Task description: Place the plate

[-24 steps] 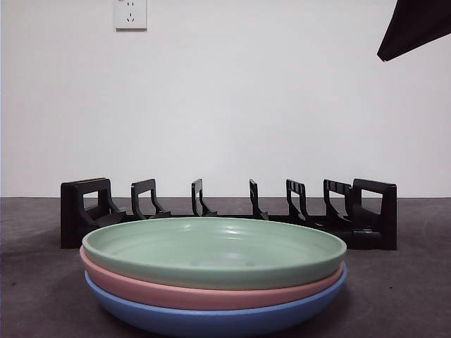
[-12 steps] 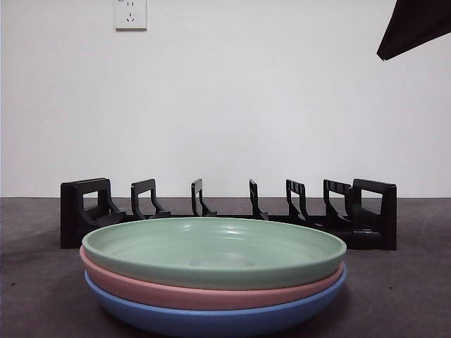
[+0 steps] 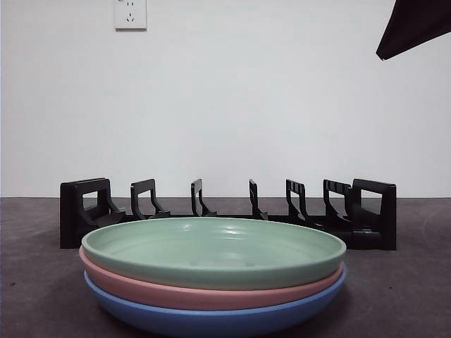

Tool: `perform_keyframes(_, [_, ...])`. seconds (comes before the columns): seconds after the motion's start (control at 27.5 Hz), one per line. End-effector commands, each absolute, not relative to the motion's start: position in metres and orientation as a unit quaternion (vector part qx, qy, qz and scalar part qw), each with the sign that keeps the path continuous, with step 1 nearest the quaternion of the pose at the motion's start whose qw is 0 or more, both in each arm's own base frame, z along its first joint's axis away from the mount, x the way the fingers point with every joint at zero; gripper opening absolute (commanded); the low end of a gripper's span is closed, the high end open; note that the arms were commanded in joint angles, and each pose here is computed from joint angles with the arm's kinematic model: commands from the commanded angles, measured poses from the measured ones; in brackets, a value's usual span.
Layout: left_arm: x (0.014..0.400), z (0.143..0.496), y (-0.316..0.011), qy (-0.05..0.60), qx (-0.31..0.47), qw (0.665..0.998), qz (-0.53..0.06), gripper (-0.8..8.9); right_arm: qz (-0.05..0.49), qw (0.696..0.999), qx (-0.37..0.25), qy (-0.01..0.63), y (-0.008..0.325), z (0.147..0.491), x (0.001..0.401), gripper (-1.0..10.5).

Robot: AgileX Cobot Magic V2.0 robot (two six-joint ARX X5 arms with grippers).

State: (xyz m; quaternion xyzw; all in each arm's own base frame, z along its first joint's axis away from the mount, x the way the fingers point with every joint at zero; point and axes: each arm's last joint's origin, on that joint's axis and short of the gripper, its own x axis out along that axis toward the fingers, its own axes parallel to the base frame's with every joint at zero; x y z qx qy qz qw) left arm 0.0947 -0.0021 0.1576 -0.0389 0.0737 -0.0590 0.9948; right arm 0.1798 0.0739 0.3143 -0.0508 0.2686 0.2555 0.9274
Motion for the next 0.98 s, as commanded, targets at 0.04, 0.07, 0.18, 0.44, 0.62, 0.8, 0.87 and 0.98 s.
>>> perform_keyframes(0.04, [0.096, 0.151, -0.002, 0.081, -0.037, 0.994, -0.059, 0.07, 0.256, 0.928, -0.046, 0.265, 0.075, 0.316, 0.182, 0.2])
perform_keyframes(0.07, [0.096, 0.152, -0.002, 0.080, -0.037, 0.994, -0.059, 0.07, 0.256, 0.928, -0.046, 0.265, 0.075, 0.316, 0.182, 0.2])
perform_keyframes(0.18, [0.096, 0.152, -0.002, 0.079, -0.037, 0.994, -0.059, 0.07, 0.256, 0.928, -0.046, 0.265, 0.075, 0.316, 0.182, 0.2])
perform_keyframes(0.44, [0.096, 0.152, -0.002, 0.078, -0.037, 0.994, -0.059, 0.07, 0.256, 0.928, -0.046, 0.265, 0.075, 0.316, 0.182, 0.2])
perform_keyframes(0.62, [0.096, 0.152, -0.002, 0.078, -0.037, 0.994, -0.059, 0.07, 0.257, 0.930, -0.071, 0.254, 0.074, 0.318, 0.180, 0.2])
perform_keyframes(0.8, [0.096, 0.152, -0.002, 0.079, -0.037, 0.994, -0.059, 0.07, 0.157, 0.966, -0.089, 0.186, 0.054, 0.301, 0.160, 0.2])
perform_keyframes(0.87, [0.096, 0.152, -0.002, 0.079, -0.037, 0.994, -0.059, 0.07, 0.124, 0.979, -0.068, 0.148, 0.043, 0.281, 0.147, 0.2])
perform_keyframes(0.98, [0.096, 0.152, -0.002, 0.078, -0.037, 0.994, -0.059, 0.07, 0.085, 0.988, -0.038, 0.122, 0.027, 0.247, 0.127, 0.2])
